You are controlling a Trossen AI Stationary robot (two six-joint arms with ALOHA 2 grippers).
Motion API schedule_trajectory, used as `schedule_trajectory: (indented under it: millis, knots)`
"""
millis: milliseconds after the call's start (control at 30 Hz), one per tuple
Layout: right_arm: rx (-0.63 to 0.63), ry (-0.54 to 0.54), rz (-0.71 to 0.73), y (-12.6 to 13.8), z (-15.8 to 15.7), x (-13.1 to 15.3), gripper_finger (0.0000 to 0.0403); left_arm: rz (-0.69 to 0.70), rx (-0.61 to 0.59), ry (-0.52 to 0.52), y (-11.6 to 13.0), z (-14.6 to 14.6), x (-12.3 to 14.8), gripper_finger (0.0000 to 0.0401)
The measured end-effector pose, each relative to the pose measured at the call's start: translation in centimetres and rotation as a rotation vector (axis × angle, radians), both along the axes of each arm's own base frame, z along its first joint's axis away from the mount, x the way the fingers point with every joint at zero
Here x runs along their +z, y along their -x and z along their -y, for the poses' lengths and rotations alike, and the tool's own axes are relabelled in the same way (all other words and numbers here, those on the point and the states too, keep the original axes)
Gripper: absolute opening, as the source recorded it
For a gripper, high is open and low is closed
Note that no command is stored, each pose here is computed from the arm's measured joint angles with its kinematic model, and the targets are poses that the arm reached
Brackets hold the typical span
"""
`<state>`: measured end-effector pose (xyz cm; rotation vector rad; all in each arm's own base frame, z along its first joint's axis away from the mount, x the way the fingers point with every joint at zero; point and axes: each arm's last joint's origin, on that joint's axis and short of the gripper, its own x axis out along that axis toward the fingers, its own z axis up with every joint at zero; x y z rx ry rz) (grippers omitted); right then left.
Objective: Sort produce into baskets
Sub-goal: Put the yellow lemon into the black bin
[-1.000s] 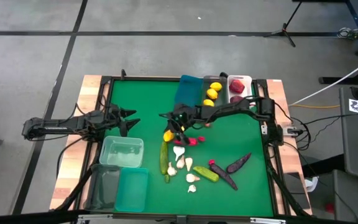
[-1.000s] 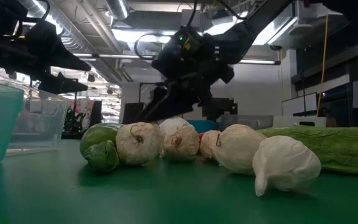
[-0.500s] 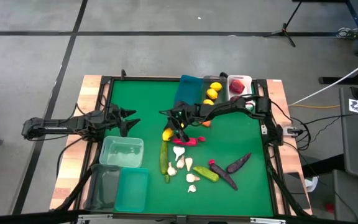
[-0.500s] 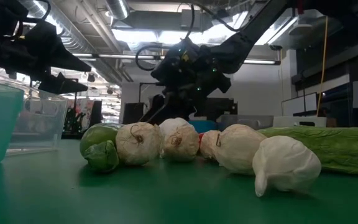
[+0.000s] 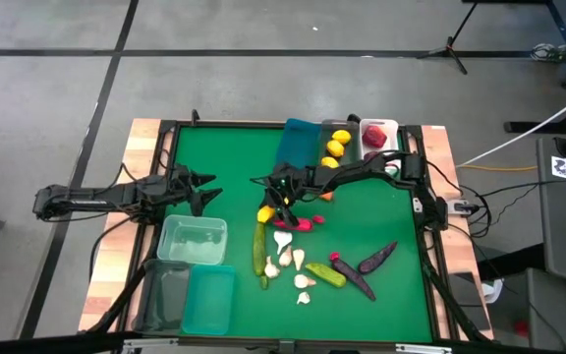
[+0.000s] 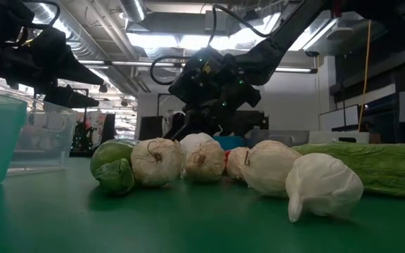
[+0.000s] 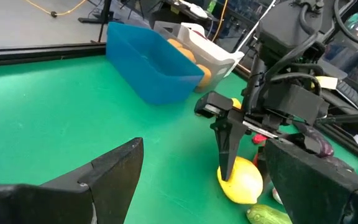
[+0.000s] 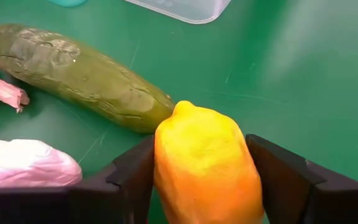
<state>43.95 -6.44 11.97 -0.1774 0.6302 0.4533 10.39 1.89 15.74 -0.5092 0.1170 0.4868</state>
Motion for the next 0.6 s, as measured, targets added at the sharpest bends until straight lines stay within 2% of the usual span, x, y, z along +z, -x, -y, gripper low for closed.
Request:
schedule_trajectory:
  millis: [167, 300, 433, 600]
  knots:
    - [-0.019, -0.016, -0.024, 0.2, 0.0, 0.3, 0.0187, 0.005, 0.002, 0.01, 0.0, 0.0, 0.0, 0.0329]
    - [-0.03, -0.009, -0.04, 0.7, 0.0, 1.5, 0.019, 0.007, 0.004, 0.015, 0.0, 0.0, 0.0, 0.0329]
    - [-0.044, 0.012, 0.012, 1.6, 1.0, 5.0, 0.0202, 0.007, 0.004, 0.016, 0.0, 0.0, 0.0, 0.0329]
    - [-0.108, 0.015, 0.014, 3.8, 3.3, 8.9, 0.0195, 0.008, 0.004, 0.016, 0.0, 0.0, 0.0, 0.0329]
